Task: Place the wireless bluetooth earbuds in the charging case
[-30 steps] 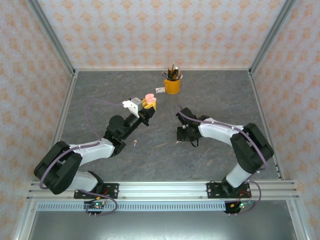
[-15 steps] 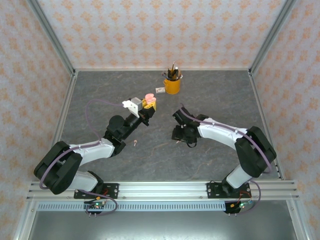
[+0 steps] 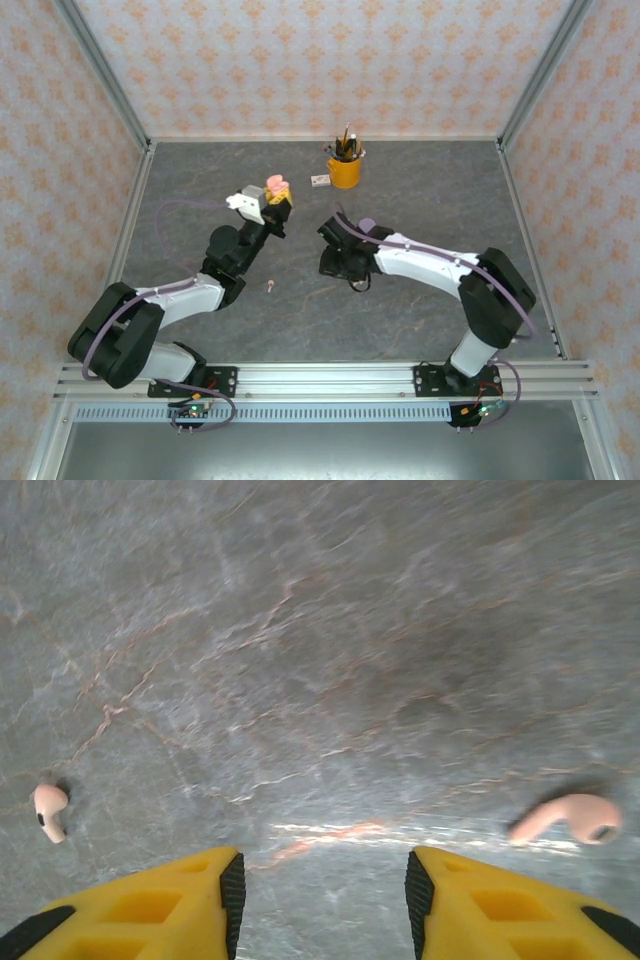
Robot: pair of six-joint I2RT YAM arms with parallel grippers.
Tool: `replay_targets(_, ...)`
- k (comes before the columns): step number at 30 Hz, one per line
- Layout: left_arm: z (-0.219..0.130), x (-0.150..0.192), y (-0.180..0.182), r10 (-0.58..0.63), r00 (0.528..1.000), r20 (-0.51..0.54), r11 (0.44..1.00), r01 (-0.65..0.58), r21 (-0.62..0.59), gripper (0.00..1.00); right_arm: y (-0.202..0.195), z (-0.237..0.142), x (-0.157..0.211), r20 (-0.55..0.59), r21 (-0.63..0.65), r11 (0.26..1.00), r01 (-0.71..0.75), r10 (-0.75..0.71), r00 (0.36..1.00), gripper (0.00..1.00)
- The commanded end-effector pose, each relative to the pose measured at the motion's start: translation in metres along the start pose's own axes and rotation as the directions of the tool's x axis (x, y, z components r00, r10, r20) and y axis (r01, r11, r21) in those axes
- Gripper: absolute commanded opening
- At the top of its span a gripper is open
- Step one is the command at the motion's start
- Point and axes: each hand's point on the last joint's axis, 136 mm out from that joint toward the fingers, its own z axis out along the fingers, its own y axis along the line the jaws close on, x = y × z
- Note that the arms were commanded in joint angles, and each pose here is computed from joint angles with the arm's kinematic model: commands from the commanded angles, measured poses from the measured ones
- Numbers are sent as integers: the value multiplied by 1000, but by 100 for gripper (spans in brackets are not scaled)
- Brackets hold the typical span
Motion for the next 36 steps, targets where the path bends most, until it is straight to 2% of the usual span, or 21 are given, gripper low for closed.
replay_targets(1, -6, -30, 36, -46, 992, 120, 988, 63, -138, 0, 23, 5, -3, 36, -9, 1000, 9, -9, 999, 47)
replay_targets(8, -13, -52, 80, -38, 983, 180, 955, 89, -282, 0, 66, 22, 12, 9, -7, 998, 69, -69, 998, 46)
replay_targets(14, -18, -64, 104, -38, 978, 207, 930, 110, -352, 0, 98, 40, 22, 4, 16, 995, 99, -99, 995, 46)
replay_targets(25, -28, -89, 119, -15, 971, 239, 915, 110, -389, 0, 119, 64, 32, -8, 59, 993, 98, -98, 995, 43)
replay_targets(36, -30, -90, 122, -19, 969, 246, 914, 117, -389, 0, 130, 82, 41, -31, 86, 990, 116, -114, 993, 40)
